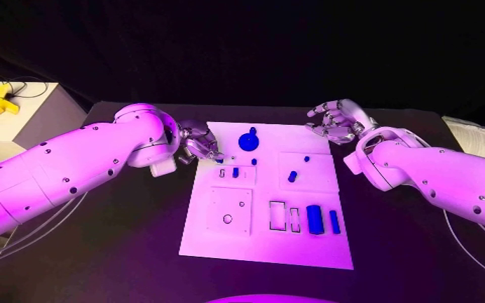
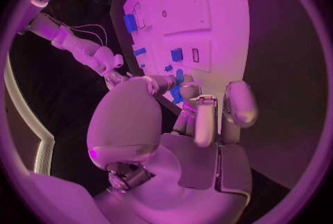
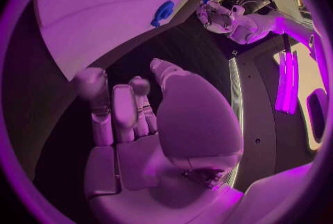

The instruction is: Assemble the parts on the task board

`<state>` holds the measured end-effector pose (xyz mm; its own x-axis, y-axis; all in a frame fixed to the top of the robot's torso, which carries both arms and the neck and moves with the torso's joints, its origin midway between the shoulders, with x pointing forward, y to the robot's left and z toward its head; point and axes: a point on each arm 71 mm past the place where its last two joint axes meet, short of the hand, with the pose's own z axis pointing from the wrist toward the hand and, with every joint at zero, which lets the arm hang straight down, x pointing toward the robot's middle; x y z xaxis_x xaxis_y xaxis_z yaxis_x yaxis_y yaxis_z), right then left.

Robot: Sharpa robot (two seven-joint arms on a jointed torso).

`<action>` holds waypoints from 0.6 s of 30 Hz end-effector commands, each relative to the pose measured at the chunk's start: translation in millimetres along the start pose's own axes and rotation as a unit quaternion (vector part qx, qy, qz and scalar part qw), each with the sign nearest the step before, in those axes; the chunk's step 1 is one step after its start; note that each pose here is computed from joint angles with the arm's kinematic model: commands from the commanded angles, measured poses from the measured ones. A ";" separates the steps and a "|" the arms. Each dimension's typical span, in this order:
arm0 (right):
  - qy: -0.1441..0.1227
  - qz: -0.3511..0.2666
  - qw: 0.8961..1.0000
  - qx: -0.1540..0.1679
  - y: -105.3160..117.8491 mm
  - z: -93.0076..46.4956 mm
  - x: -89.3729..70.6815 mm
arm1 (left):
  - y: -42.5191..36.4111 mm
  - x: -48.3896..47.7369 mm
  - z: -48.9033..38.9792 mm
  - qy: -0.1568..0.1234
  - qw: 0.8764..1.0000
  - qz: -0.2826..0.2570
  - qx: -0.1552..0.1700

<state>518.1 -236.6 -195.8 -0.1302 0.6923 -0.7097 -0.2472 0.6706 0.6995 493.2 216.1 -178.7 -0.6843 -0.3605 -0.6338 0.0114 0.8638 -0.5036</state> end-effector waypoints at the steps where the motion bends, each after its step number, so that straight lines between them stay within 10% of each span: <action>1: -0.013 0.018 1.000 -0.012 0.9 0.9 -2.0 | -0.6 -2.4 -1.8 -0.045 0.999 0.019 -0.001; 18: -0.030 0.079 0.996 -0.026 -3.6 10.8 -6.9 | 0.8 22.5 5.6 -0.051 0.998 0.024 -0.007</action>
<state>530.3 -242.8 -194.8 -0.1004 0.7795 -0.6182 -0.2479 0.5822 0.7743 481.2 208.2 -198.4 -0.6293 -0.3402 -0.6988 0.0306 0.8876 -0.4596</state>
